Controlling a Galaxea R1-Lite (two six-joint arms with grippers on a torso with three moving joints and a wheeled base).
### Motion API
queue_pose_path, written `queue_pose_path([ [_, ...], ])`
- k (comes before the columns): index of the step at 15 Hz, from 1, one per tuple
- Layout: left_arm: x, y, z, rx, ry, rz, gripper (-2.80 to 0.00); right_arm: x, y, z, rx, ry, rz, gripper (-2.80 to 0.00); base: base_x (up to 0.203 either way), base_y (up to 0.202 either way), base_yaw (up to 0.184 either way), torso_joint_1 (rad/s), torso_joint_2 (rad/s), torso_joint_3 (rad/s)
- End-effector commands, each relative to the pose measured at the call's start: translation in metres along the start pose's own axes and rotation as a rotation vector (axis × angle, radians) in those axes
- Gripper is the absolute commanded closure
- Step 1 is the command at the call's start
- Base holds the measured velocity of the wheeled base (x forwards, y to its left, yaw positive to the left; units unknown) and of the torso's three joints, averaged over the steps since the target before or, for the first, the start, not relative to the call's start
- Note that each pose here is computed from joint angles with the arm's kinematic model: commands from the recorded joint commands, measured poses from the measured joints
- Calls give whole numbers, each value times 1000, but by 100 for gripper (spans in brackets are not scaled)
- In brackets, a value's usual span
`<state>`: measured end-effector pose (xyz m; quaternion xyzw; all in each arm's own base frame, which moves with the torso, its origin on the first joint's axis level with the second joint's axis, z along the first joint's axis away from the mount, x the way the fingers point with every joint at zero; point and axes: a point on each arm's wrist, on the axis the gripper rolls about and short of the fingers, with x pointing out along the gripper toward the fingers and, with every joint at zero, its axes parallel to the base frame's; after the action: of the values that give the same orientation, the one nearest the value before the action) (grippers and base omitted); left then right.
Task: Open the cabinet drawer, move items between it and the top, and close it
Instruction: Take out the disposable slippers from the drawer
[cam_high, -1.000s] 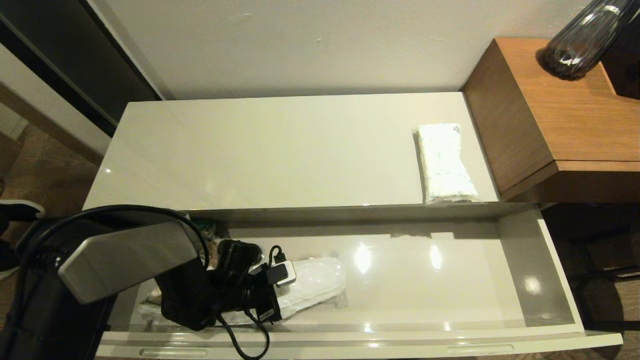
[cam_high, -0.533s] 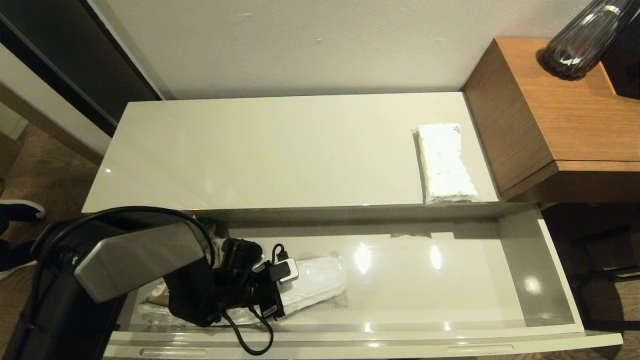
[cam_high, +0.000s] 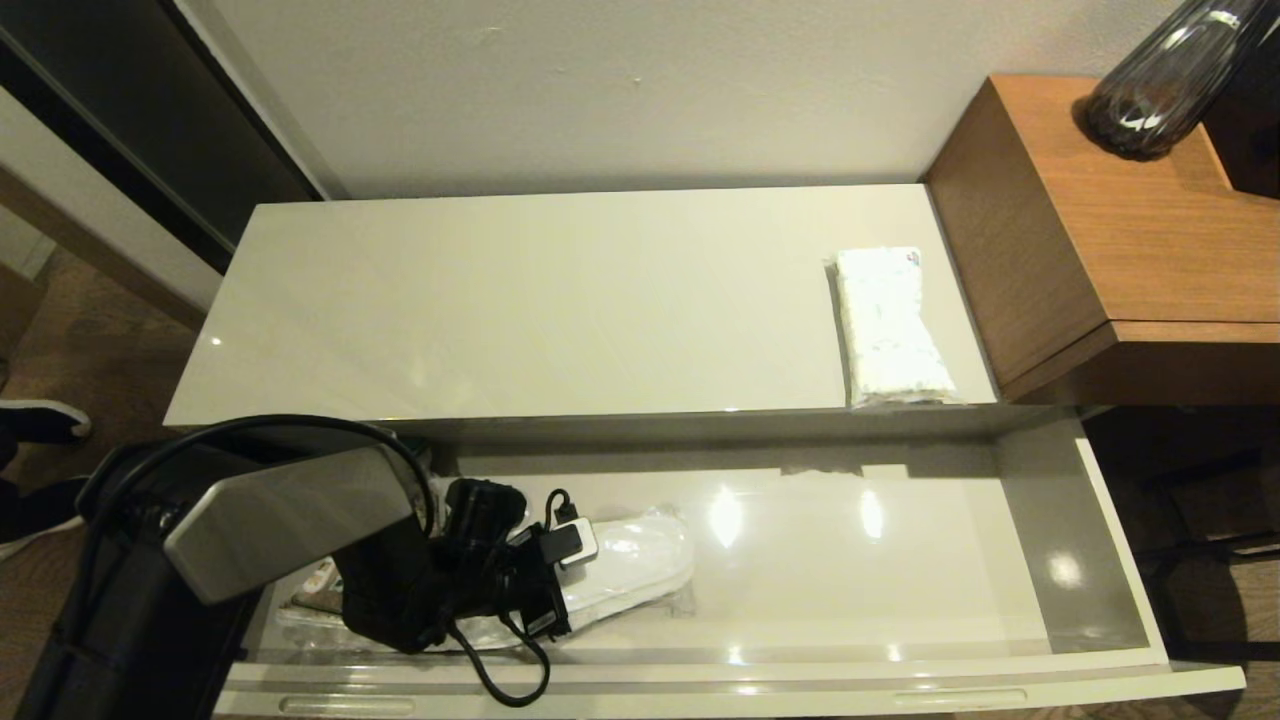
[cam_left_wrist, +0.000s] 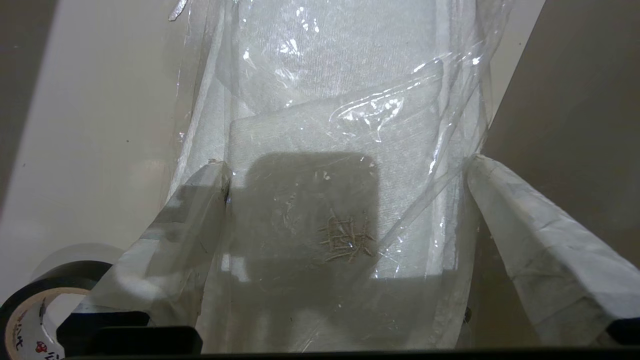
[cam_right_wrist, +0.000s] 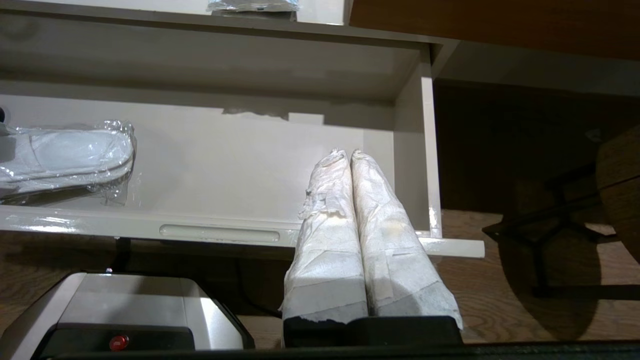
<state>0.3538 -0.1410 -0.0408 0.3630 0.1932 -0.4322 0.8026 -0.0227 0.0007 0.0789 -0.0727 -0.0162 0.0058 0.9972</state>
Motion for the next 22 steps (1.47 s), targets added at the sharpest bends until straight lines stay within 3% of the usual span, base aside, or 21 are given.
queue_pose_path([
  [1, 2, 0, -2, 3, 0, 1, -280, 0, 0, 0, -1, 2, 1, 0, 0, 0, 0, 0, 0, 0],
  [22, 10, 1, -5, -2, -2, -8, -280, 0, 0, 0, -1, 2, 0, 0, 0, 0, 0, 0, 0, 0],
])
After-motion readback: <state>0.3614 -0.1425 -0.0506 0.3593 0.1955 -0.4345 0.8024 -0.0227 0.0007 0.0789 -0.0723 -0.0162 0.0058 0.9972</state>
